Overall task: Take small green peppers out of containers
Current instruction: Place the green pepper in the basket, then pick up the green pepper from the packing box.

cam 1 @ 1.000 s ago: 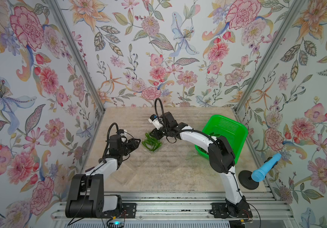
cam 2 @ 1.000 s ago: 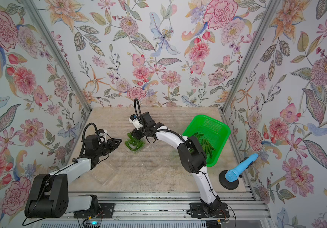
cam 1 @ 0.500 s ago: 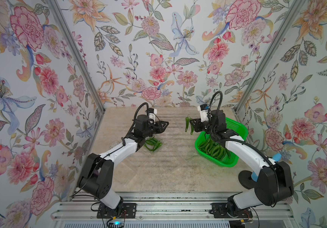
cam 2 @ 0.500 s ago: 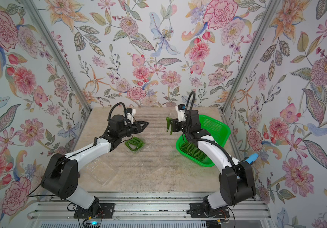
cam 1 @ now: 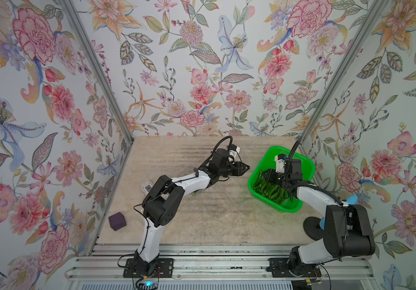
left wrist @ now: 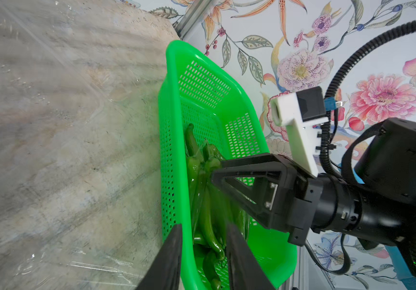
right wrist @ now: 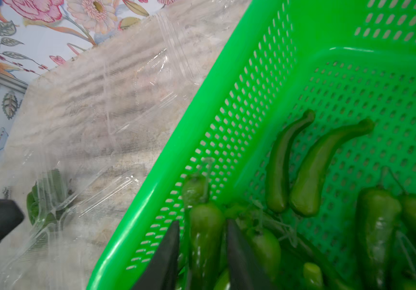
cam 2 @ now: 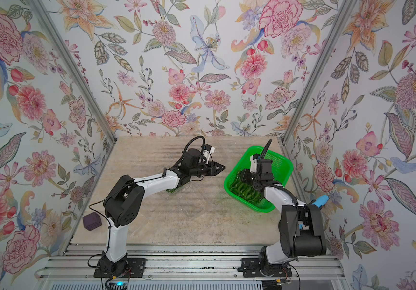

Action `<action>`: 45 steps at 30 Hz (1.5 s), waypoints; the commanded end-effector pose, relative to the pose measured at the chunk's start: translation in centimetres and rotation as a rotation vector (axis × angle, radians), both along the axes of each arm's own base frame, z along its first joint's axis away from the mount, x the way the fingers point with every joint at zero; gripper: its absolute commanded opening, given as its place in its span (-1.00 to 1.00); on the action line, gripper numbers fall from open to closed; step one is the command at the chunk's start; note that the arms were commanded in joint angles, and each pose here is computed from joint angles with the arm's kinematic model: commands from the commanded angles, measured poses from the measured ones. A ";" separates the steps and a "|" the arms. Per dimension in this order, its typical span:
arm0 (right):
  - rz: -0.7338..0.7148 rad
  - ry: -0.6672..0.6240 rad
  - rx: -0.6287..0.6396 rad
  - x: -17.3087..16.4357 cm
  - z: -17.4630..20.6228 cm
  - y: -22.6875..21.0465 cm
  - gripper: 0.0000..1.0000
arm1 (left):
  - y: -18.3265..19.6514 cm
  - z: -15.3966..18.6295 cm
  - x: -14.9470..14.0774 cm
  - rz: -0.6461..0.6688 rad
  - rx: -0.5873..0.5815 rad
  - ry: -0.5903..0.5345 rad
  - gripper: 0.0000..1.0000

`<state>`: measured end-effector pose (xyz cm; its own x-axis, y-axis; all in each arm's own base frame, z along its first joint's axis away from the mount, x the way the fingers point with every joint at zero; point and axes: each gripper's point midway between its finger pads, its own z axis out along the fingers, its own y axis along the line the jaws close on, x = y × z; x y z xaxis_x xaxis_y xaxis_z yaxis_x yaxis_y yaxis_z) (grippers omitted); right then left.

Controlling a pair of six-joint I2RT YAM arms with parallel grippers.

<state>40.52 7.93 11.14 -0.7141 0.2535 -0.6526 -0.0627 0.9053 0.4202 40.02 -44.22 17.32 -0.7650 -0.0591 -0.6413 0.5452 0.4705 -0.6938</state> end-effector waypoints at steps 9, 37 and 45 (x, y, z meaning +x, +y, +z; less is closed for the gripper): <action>0.194 -0.196 -0.203 -0.2 7.8 6.8 0.07 | 13.3 1.9 1.2 0.256 0.063 -0.049 -0.29; 0.991 -0.010 -0.360 -2.3 -4.9 39.8 -0.29 | 34.2 -3.9 -2.4 0.676 0.009 0.133 -0.27; 1.014 0.016 -0.360 -2.7 -6.7 40.1 -0.34 | 34.1 -3.8 -2.1 0.670 -0.001 0.134 -0.27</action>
<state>38.19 47.87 4.84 -0.5056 -0.6441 -0.5740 -0.8376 0.5261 0.1473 37.56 -10.22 13.15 -0.6442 -0.5387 -0.5430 0.0365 0.6875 -0.7252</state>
